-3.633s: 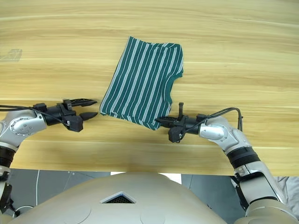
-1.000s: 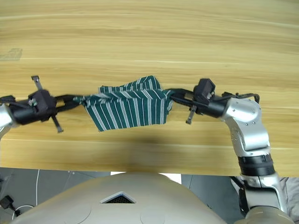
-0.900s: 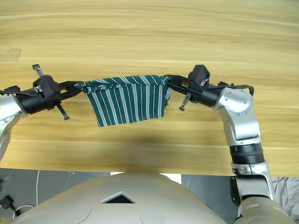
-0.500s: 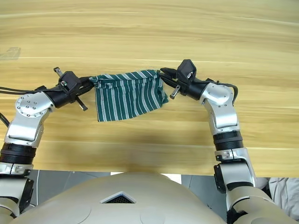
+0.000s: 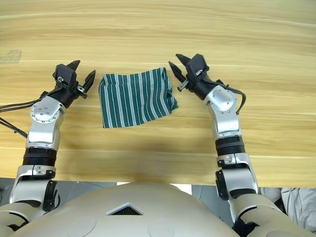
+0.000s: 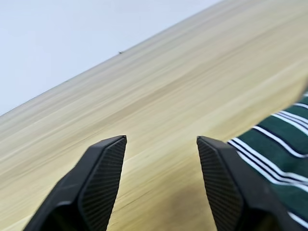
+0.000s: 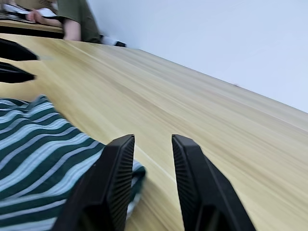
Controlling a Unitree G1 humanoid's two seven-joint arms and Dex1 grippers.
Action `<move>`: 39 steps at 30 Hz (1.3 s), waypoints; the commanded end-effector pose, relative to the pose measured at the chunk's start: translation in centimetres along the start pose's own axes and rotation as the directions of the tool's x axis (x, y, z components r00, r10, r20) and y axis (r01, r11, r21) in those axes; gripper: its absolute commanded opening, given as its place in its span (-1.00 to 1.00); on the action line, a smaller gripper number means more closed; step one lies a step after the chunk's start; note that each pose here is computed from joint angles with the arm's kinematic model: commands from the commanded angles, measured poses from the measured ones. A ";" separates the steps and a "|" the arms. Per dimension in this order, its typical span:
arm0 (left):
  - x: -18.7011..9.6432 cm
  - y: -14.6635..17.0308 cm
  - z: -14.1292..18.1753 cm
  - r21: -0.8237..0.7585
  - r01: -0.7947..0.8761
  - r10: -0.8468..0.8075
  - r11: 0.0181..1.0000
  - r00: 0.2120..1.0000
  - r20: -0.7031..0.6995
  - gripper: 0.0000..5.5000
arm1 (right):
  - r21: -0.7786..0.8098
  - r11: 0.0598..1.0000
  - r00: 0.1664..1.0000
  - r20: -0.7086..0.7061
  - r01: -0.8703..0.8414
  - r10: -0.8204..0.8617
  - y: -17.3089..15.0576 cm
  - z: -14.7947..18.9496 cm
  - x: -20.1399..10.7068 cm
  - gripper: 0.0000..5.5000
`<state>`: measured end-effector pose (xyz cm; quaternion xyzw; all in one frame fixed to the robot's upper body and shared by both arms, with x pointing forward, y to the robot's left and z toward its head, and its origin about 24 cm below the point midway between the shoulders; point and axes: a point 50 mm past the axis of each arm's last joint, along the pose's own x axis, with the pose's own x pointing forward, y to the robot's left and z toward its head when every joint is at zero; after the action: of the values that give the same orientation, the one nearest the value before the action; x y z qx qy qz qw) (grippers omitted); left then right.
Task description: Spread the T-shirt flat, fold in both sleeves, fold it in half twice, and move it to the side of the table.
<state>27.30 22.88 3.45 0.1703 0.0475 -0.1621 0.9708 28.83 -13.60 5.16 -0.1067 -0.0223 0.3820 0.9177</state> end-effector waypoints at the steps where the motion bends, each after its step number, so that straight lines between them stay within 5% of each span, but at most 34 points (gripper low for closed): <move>1: 0.1 2.1 2.4 -0.017 -0.165 0.166 0.986 0.978 0.126 -0.04 | -0.019 0.993 0.991 0.065 -0.120 0.121 1.6 1.5 1.5 -0.48; 5: -0.8 3.3 4.4 -0.082 -0.281 0.292 0.956 0.928 0.230 -0.04 | -0.102 0.944 0.949 0.013 -0.313 0.316 3.8 1.8 3.7 -0.48; 9: -1.2 3.2 5.4 -0.093 -0.293 0.307 0.952 0.914 0.265 -0.04 | -0.130 0.814 0.817 -0.217 -0.566 0.534 5.8 -0.8 5.3 -0.48; 15: -1.2 3.0 4.9 -0.108 -0.303 0.321 0.947 0.913 0.250 -0.04 | -0.176 0.754 0.705 -0.534 -0.632 0.466 5.2 -5.3 5.8 -0.48; 18: -1.2 2.7 4.9 -0.104 -0.298 0.315 0.949 0.916 0.249 -0.04 | -0.288 0.720 0.650 -0.703 -0.631 0.288 2.0 -7.2 4.0 -0.48; 23: -1.6 2.6 4.5 -0.103 -0.304 0.321 0.947 0.917 0.237 -0.04 | -0.304 0.886 0.693 -0.720 -0.350 0.027 -4.0 -8.4 -0.9 -0.48; 29: -2.2 2.2 4.6 -0.099 -0.303 0.318 0.948 0.919 0.232 -0.04 | -0.278 0.943 0.578 -0.746 0.182 -0.332 -8.6 -10.8 -11.6 -0.48; 32: -2.4 1.6 4.6 -0.094 -0.298 0.312 0.950 0.922 0.231 -0.04 | -0.304 0.820 0.456 -0.712 0.485 -0.533 -9.9 -11.0 -15.5 -0.48; 35: -2.6 0.4 4.4 -0.098 -0.277 0.293 0.956 0.930 0.224 -0.04 | -0.277 0.582 0.288 -0.661 0.765 -0.693 -10.9 -10.8 -18.3 -0.48; 39: -2.4 -1.0 4.0 -0.116 -0.255 0.275 0.960 0.939 0.207 -0.04 | -0.194 0.341 0.153 -0.624 0.920 -0.766 -11.4 -10.5 -19.2 -0.48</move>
<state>25.02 21.90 7.59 0.1147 -0.0850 -0.0430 0.9888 26.33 -36.78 0.25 -0.1444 0.2243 -0.2164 0.9392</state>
